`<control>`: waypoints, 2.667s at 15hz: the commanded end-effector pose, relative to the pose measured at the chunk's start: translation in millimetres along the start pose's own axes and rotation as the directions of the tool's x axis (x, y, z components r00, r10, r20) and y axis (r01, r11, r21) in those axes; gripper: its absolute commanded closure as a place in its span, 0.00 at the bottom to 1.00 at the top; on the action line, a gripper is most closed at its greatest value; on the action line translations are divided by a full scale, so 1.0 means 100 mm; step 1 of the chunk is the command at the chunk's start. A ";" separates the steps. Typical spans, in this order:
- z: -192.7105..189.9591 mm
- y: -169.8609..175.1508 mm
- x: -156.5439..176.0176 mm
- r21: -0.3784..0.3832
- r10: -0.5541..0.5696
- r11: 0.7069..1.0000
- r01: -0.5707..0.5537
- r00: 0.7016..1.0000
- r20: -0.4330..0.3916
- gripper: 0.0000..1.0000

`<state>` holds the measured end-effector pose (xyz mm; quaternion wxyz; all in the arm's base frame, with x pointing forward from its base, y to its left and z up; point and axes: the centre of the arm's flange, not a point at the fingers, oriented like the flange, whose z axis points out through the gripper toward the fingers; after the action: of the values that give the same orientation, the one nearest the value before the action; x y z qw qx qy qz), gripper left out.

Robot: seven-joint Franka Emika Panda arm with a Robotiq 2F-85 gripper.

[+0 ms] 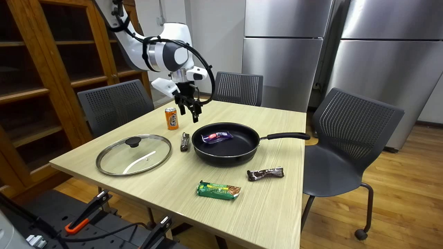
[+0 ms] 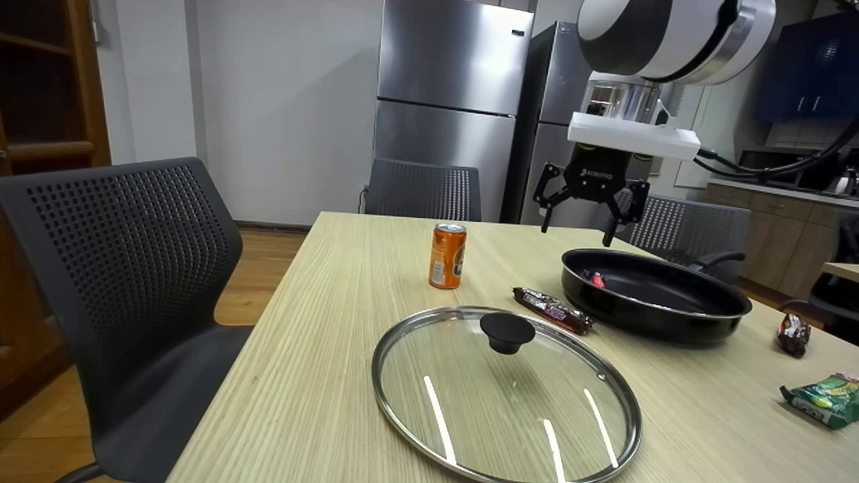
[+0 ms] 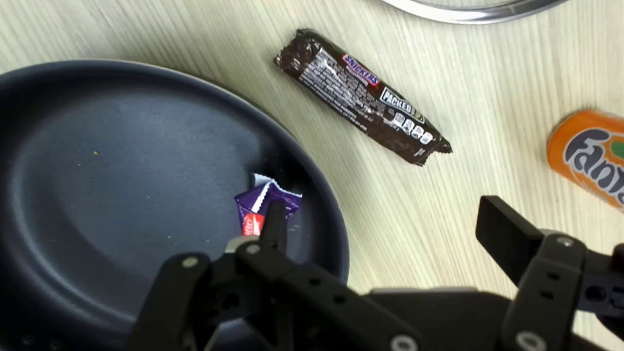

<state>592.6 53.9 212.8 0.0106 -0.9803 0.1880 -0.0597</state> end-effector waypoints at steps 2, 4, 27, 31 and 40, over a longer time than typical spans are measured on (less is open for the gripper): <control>-0.08 -0.15 -0.26 -0.021 -0.084 0.996 0.084 0.996 0.000 0.00; -0.03 -0.22 -0.28 -0.029 -0.121 0.992 0.121 0.993 0.002 0.00; 0.43 -0.38 -0.10 -0.072 -0.247 0.965 0.252 0.966 0.070 0.00; 0.52 -0.43 -0.03 -0.073 -0.286 0.953 0.293 0.953 0.097 0.00; 0.76 -0.52 0.00 -0.083 -0.373 0.915 0.396 0.905 0.203 0.00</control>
<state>607.3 100.8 143.1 -0.0408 -0.9988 0.0146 0.0206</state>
